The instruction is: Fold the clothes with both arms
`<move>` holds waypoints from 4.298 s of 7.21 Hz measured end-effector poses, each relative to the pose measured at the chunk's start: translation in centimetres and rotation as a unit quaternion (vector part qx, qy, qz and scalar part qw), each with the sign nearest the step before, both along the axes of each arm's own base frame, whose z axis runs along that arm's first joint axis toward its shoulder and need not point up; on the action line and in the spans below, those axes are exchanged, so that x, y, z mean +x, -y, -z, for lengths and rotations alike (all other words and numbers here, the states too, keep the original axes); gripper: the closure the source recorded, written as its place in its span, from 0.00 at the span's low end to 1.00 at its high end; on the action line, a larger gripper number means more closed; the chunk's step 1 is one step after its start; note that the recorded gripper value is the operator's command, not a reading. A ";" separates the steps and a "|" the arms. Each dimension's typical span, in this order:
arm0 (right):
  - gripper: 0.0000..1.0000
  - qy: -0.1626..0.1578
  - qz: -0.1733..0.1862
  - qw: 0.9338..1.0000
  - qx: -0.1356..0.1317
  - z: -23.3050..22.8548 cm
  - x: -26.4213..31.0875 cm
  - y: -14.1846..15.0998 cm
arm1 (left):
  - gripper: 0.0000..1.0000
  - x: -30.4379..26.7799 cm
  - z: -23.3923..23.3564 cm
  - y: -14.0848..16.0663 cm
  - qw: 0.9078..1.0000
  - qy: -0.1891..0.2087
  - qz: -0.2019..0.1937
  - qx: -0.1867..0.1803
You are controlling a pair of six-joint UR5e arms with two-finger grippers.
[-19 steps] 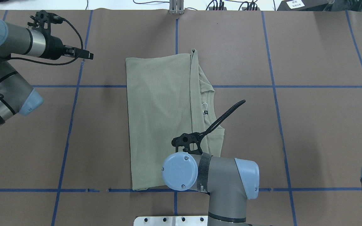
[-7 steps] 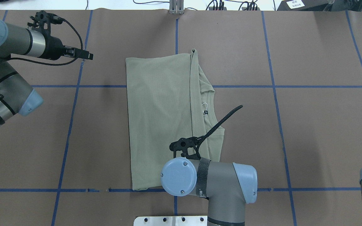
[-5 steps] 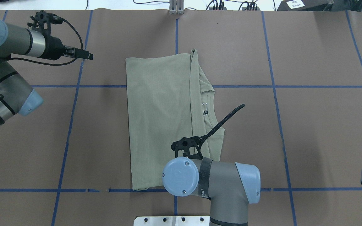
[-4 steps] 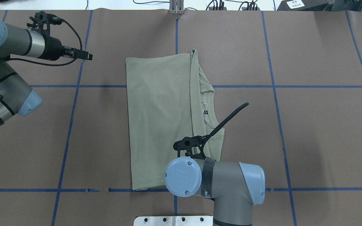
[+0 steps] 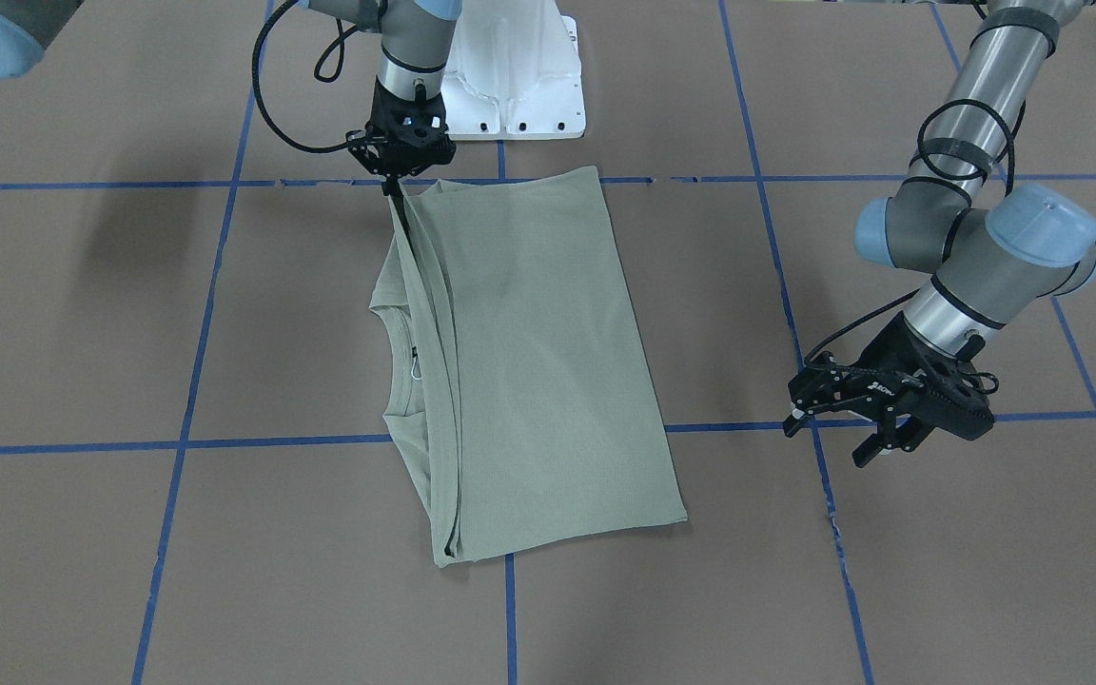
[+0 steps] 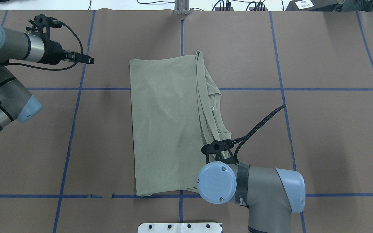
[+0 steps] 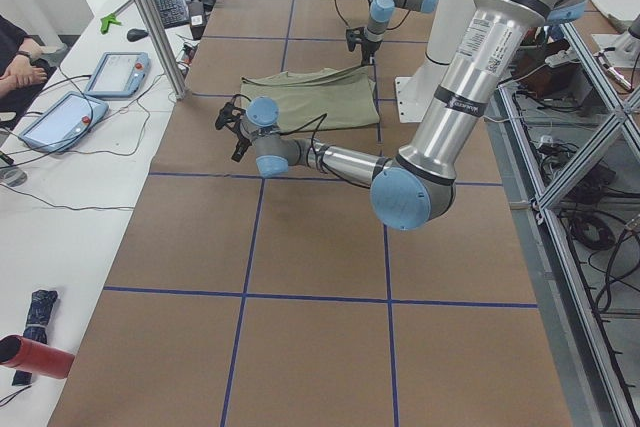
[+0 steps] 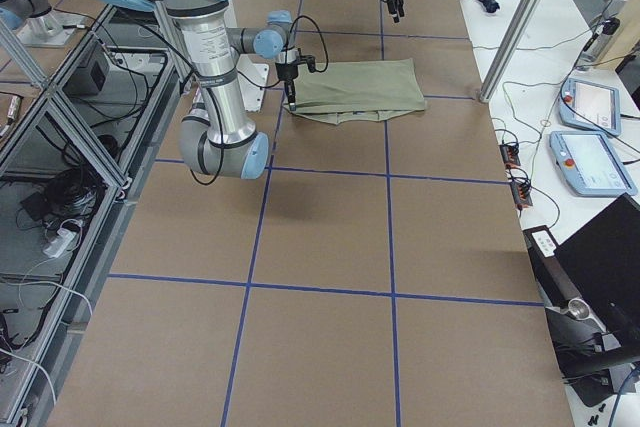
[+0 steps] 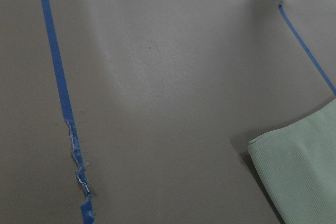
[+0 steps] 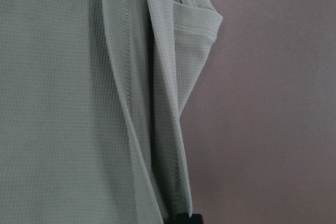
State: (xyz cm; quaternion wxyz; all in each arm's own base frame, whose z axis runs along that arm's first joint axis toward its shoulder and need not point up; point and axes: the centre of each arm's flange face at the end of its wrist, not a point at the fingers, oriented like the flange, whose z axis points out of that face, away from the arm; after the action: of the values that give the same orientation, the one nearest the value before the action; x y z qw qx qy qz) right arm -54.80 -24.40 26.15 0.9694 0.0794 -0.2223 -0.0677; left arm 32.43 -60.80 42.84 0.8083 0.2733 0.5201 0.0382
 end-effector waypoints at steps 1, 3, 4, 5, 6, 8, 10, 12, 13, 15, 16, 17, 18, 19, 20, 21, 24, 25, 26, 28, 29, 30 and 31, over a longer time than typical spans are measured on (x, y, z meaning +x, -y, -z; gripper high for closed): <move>0.04 -0.005 -0.008 1.000 -0.005 -0.9 0.3 -0.1 | 0.00 0.0 -0.1 0.0 1.000 0.000 0.000 0.000; 0.00 -0.005 -0.046 0.999 -0.027 -1.9 0.4 -0.4 | 0.00 0.0 -0.3 -0.1 1.000 0.001 -0.001 -0.002; 0.00 0.001 -0.055 0.998 -0.031 -1.5 0.5 -0.5 | 0.00 0.0 -0.4 -0.2 1.000 0.001 -0.001 -0.002; 0.00 0.011 -0.059 0.998 -0.030 -0.8 0.7 -0.1 | 0.00 0.1 -0.4 -0.3 1.000 0.001 -0.002 -0.002; 0.00 0.031 -0.062 0.997 -0.025 0.1 1.0 0.9 | 0.00 0.1 -0.4 -0.3 1.000 0.001 -0.002 -0.003; 0.00 0.064 -0.055 0.996 -0.006 0.7 0.7 3.1 | 0.00 0.2 -0.4 -0.3 1.000 0.001 -0.002 -0.003; 0.00 0.071 -0.045 0.996 0.005 0.8 0.1 4.1 | 0.00 0.2 -0.4 -0.3 1.000 0.000 -0.002 -0.003; 0.00 0.074 -0.033 0.996 0.026 1.5 0.2 6.6 | 0.00 0.2 -0.4 -0.3 1.000 0.000 -0.003 -0.003; 0.00 0.073 -0.029 0.996 0.032 0.9 -0.5 7.6 | 0.00 0.3 -0.4 -0.4 1.000 0.000 -0.003 -0.003; 0.00 0.069 -0.024 0.997 0.035 -1.0 -2.4 8.6 | 0.00 0.4 -0.4 -0.4 1.000 0.000 -0.004 -0.004; 0.00 0.069 -0.023 0.997 0.036 -1.4 -2.6 9.1 | 0.00 0.4 -0.4 -0.4 1.000 0.000 -0.004 -0.005; 0.00 0.064 -0.021 0.997 0.035 -1.7 -2.4 9.8 | 0.00 0.5 -0.4 -0.5 1.000 0.000 -0.005 -0.005; 0.00 0.051 -0.017 0.998 0.033 -2.0 -2.1 10.3 | 0.00 0.6 -0.4 -0.5 1.000 0.000 -0.005 -0.005; 0.00 0.036 -0.015 0.999 0.030 -2.5 -1.7 10.7 | 0.00 0.6 -0.4 -0.6 1.000 0.000 -0.005 -0.005; 0.00 0.023 -0.016 0.999 0.026 -3.0 -1.3 11.2 | 0.00 0.6 -0.4 -0.6 1.000 0.000 -0.006 -0.005; 0.00 0.012 -0.019 1.000 0.020 -3.4 -0.7 11.9 | 0.00 0.7 -0.4 -0.6 1.000 0.000 -0.006 -0.005; 0.00 -0.028 -0.029 0.999 0.009 -5.9 2.4 14.9 | 0.00 0.7 -0.4 -0.6 1.000 0.000 -0.006 -0.004; 0.00 -0.034 -0.033 0.999 0.007 -6.8 3.4 15.4 | 0.00 0.7 -0.4 -0.6 1.000 -0.001 -0.006 -0.004; 0.00 -0.030 -0.039 0.999 0.006 -6.6 4.2 15.9 | 0.00 0.6 -0.3 -0.6 1.000 -0.001 -0.006 -0.004; 0.00 0.010 -0.054 0.998 0.015 -2.9 4.3 17.7 | 0.00 0.6 0.0 -0.7 1.000 -0.003 -0.005 -0.003; 0.00 0.031 -0.061 0.997 0.021 -0.9 3.2 18.8 | 0.00 0.6 0.0 -0.7 1.000 -0.004 -0.005 -0.003; 0.00 0.047 -0.068 0.996 0.026 0.6 1.4 20.2 | 0.00 0.6 0.0 -0.7 1.000 -0.004 -0.006 -0.003; 0.00 0.058 -0.075 0.995 0.030 1.3 -0.4 22.0 | 0.00 0.6 0.0 -0.7 1.000 -0.003 -0.006 -0.003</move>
State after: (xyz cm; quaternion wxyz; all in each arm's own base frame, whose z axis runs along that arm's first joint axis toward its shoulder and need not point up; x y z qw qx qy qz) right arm -55.23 -46.43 24.81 0.9544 0.1287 -0.2694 0.0034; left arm 33.08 -60.12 42.85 0.8072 0.2677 0.5245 0.0400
